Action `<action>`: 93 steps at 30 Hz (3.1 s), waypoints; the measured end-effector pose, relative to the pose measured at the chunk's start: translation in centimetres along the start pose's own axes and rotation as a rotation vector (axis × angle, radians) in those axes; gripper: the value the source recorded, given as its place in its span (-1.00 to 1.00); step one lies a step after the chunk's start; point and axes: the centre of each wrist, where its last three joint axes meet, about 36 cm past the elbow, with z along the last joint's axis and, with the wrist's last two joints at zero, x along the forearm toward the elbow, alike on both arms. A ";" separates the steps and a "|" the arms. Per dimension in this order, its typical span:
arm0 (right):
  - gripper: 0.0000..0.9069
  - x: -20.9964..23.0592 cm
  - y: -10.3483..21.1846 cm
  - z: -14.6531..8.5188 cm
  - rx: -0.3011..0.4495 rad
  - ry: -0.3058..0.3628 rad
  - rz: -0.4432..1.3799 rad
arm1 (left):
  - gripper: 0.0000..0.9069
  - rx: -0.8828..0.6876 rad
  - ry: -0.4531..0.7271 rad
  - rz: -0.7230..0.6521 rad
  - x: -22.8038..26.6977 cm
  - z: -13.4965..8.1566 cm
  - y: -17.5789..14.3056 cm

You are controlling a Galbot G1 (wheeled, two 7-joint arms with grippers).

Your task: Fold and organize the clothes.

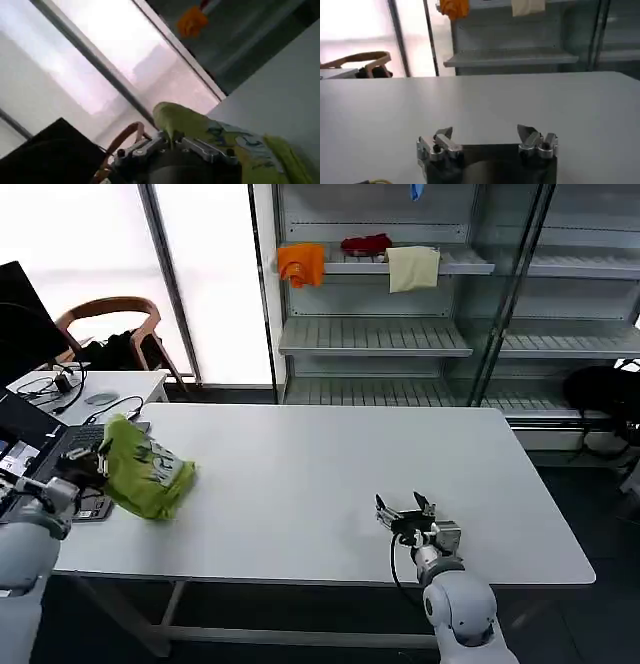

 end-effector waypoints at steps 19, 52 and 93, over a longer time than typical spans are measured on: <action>1.00 1.3 -2.7 1.6 -0.017 0.012 0.056 | -0.96 -0.160 -0.029 0.254 1.1 -5.6 -13.7; 1.00 -5.2 10.4 -4.5 -0.326 0.029 -0.282 | 1.00 0.626 -0.133 0.278 1.9 -12.9 -13.0; -1.00 -9.7 16.0 -2.0 -0.361 0.231 -0.378 | 1.00 0.796 -0.036 0.177 6.2 -8.1 -10.8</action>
